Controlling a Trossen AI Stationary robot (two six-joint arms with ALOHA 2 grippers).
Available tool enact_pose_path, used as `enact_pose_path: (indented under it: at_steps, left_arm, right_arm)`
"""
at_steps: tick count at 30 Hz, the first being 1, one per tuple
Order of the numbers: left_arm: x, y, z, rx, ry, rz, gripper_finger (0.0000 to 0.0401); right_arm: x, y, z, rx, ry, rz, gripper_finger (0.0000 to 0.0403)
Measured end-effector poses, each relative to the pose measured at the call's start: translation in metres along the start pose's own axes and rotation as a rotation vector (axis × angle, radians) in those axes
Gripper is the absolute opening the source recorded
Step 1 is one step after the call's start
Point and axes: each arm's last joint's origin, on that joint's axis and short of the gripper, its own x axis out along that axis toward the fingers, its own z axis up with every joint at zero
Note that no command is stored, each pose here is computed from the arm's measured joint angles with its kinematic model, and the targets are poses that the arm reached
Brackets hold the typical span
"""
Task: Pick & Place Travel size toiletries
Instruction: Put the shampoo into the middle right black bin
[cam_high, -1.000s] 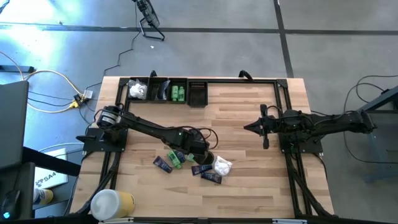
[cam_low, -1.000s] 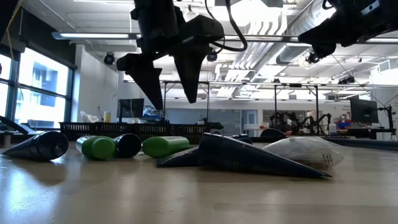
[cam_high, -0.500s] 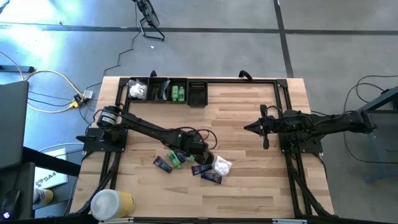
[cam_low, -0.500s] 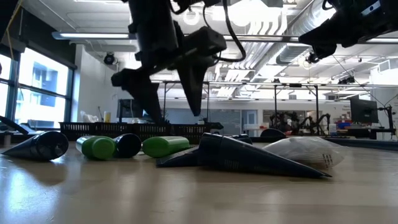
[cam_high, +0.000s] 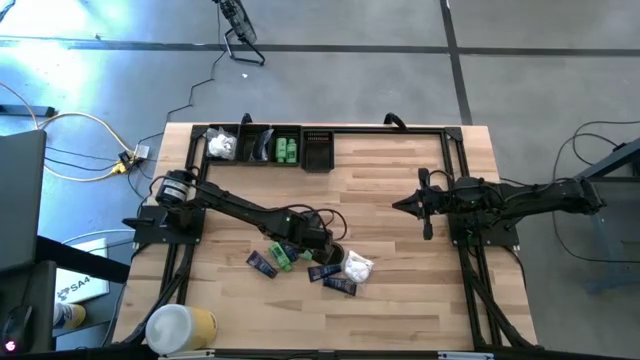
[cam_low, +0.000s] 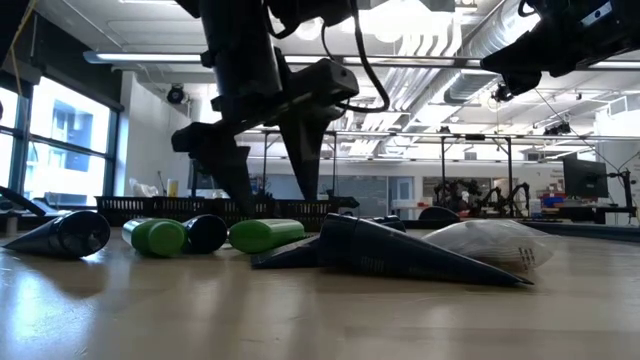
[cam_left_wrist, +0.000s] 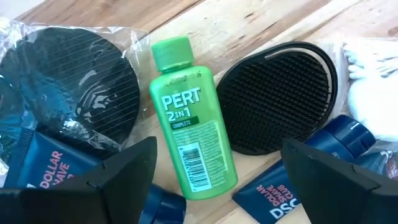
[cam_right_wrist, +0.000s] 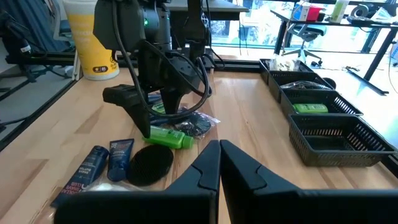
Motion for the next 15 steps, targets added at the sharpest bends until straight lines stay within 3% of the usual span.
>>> enact_pose_path:
  at_steps: [15]
  left_arm:
    - [0.026,0.016,-0.006,-0.040,-0.002,-0.042,0.0335]
  right_arm:
    - [0.000,0.000,0.000,0.000,0.001,0.000,0.0003]
